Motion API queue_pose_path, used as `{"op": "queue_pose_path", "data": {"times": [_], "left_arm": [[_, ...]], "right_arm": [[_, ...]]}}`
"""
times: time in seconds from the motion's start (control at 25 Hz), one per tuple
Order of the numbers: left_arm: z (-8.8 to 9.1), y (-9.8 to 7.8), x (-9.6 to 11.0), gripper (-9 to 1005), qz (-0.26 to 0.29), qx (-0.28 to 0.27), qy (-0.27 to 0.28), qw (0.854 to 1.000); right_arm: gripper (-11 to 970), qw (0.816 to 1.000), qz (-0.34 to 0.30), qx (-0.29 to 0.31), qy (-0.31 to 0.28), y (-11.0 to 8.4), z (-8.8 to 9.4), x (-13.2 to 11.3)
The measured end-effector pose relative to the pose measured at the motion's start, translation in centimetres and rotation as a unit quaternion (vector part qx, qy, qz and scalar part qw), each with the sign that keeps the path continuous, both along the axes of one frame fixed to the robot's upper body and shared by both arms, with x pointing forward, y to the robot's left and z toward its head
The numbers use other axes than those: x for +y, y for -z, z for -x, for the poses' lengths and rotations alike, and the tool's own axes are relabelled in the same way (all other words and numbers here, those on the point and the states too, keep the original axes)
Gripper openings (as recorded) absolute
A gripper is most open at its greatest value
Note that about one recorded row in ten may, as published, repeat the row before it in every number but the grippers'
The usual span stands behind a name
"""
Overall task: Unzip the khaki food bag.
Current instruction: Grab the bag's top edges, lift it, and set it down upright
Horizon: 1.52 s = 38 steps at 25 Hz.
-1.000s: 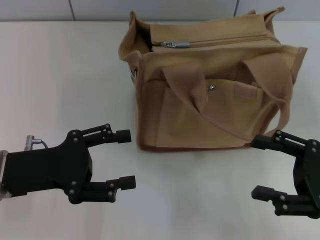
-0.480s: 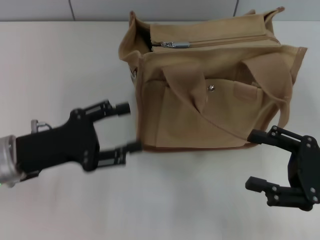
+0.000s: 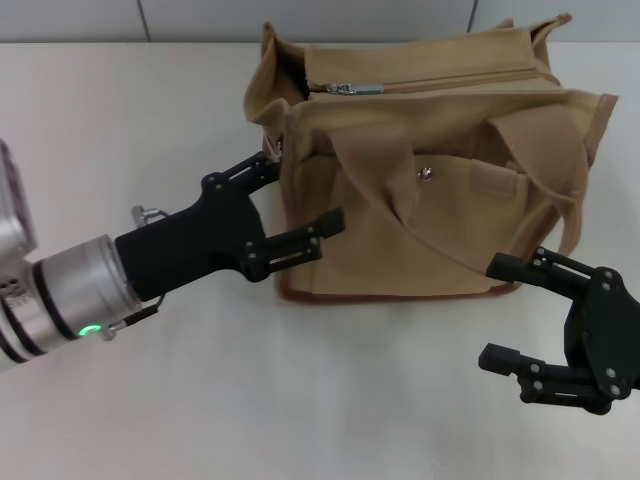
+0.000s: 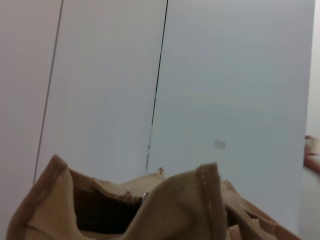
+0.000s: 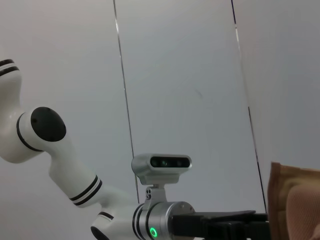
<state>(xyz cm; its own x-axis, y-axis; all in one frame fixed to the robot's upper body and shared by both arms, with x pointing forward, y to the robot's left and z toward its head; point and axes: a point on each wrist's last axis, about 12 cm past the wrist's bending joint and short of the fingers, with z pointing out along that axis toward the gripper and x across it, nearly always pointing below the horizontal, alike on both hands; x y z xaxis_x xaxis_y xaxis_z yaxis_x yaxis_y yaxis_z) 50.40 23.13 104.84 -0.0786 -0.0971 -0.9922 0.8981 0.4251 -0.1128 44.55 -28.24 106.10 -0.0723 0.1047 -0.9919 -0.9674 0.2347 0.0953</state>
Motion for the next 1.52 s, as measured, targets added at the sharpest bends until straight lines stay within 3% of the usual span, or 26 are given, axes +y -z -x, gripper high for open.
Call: {"op": "queue_pose_path", "data": {"times": [0.32,0.76,1.0,1.12,1.32,1.44,1.52], "left_arm": [[0.6,0.6,-0.7,715,-0.017,-0.046,-0.01,0.999],[0.7,0.7,-0.7,293,-0.013,-0.044,-0.02,0.999],[0.7,0.7,0.2,73,-0.005,-0.05,-0.062,0.997],[0.5,0.6,1.1,73,0.002,-0.057,-0.093,0.994],[-0.5,-1.2,4.5,73,0.033,-0.098,-0.176,0.979],[-0.3,-2.2,5.3,73,0.062,-0.124,-0.182,0.973],[0.1,-3.0,5.1,73,0.081,-0.149,-0.157,0.973]], "right_arm": [[832,1.0,-0.001,-0.002,0.008,0.0,0.0,-0.1],[832,1.0,0.0,-0.005,0.01,0.0,-0.3,0.1],[832,1.0,0.001,-0.003,0.014,0.1,-0.2,0.0],[832,1.0,0.002,-0.003,0.02,0.2,-0.2,-0.1],[832,0.999,0.0,-0.003,0.041,0.3,-0.4,-0.2],[832,0.998,-0.007,0.002,0.058,0.5,-0.6,0.0],[832,0.996,-0.022,0.004,0.087,0.7,-0.8,0.1]]}}
